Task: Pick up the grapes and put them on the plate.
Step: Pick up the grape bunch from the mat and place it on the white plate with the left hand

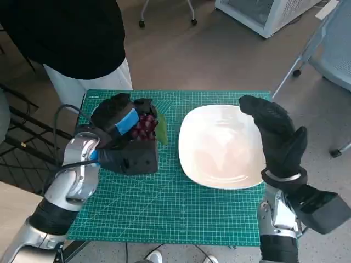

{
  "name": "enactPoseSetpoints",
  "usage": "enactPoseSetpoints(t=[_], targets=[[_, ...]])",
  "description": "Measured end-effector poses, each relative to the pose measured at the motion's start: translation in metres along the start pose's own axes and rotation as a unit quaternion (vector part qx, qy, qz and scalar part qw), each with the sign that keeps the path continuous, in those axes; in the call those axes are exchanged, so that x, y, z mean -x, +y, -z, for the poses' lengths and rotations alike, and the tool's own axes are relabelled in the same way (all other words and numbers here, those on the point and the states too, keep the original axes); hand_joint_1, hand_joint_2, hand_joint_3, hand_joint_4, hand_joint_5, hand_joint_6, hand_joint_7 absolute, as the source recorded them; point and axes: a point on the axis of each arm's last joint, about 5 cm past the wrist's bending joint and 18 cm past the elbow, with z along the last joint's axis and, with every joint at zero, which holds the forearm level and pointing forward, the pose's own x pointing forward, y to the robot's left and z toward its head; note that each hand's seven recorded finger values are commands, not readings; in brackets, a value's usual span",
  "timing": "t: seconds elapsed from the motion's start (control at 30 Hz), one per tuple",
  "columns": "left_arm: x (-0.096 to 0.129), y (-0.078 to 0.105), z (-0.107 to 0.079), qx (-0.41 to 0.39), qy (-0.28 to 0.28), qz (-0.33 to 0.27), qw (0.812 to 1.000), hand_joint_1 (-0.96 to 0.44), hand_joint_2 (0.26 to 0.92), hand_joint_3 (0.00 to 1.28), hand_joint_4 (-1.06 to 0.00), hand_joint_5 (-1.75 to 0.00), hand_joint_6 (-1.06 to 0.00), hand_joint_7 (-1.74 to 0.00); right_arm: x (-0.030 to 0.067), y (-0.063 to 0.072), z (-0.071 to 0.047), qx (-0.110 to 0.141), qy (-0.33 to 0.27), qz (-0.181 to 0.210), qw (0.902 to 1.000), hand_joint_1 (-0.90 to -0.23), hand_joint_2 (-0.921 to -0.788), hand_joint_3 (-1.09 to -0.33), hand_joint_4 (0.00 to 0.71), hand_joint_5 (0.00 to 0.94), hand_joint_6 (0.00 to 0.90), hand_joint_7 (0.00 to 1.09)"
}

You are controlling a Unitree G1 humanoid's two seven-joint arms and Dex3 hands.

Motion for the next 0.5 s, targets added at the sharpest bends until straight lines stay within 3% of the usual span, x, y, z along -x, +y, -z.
enactPoseSetpoints(t=[0.17,0.5], targets=[[-0.002,0.003,-0.014,-0.002,-0.019,0.004,1.000,0.00,0.918,0.08,-0.64,-1.36,-0.68,-0.97,0.0002,-0.001,0.000,-0.002,-0.002,0.001,1.0000,-0.480,-0.921,-0.596,0.291,0.003,0.000,0.57],[-0.012,0.020,-0.059,-0.013,-0.091,-0.010,0.996,0.01,0.919,0.12,-0.58,-1.42,-0.65,-1.00,0.0000,-0.002,-0.001,0.000,-0.004,0.000,1.0000,-0.477,-0.921,-0.593,0.293,0.003,0.002,0.57]])
